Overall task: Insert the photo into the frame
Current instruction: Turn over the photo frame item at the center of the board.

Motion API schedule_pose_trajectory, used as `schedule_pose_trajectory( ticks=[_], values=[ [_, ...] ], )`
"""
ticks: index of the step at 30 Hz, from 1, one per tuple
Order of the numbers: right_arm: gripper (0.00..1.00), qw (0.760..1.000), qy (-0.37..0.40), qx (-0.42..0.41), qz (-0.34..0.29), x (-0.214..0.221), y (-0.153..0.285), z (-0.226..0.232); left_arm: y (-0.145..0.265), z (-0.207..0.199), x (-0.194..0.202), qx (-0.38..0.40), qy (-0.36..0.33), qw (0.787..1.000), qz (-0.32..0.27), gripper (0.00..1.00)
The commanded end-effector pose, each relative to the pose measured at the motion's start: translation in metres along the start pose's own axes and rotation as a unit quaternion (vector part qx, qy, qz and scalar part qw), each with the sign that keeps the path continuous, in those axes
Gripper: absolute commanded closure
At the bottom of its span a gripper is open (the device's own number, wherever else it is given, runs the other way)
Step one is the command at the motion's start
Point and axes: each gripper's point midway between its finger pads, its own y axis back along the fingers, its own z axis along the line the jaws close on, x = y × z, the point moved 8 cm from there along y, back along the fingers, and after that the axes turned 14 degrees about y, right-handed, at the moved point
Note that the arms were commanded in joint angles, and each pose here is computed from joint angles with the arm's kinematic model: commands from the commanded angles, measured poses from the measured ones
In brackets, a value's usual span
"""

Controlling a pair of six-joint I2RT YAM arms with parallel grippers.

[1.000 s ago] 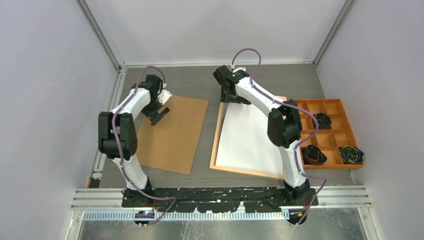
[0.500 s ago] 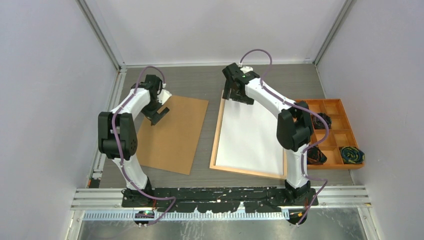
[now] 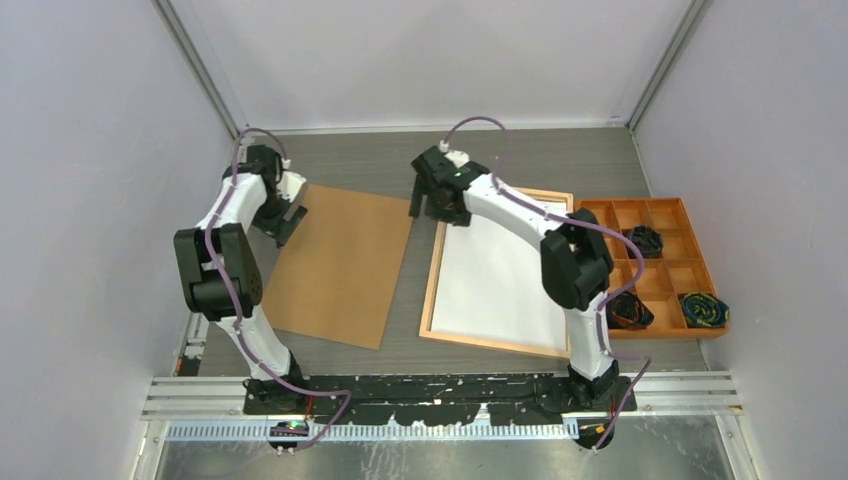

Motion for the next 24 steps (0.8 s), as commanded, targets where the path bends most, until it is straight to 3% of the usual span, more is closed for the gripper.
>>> schedule_pose_trajectory(
  ticks=[1,8,24],
  values=[
    [0.09,0.997,0.012,-0.069,-0.013,0.005,0.004,0.062,0.002,0.033,0.009,0.011,0.046,0.999,-0.006,0.03],
    [0.09,0.992,-0.031,-0.118,0.03,0.019,-0.016,0.093,-0.027,0.065,0.027,-0.027,0.093,0.995,0.011,0.1],
    [0.06,0.978,-0.102,-0.131,0.127,0.072,-0.058,0.096,-0.067,0.014,0.017,0.032,0.081,0.995,0.046,0.13]
  ],
)
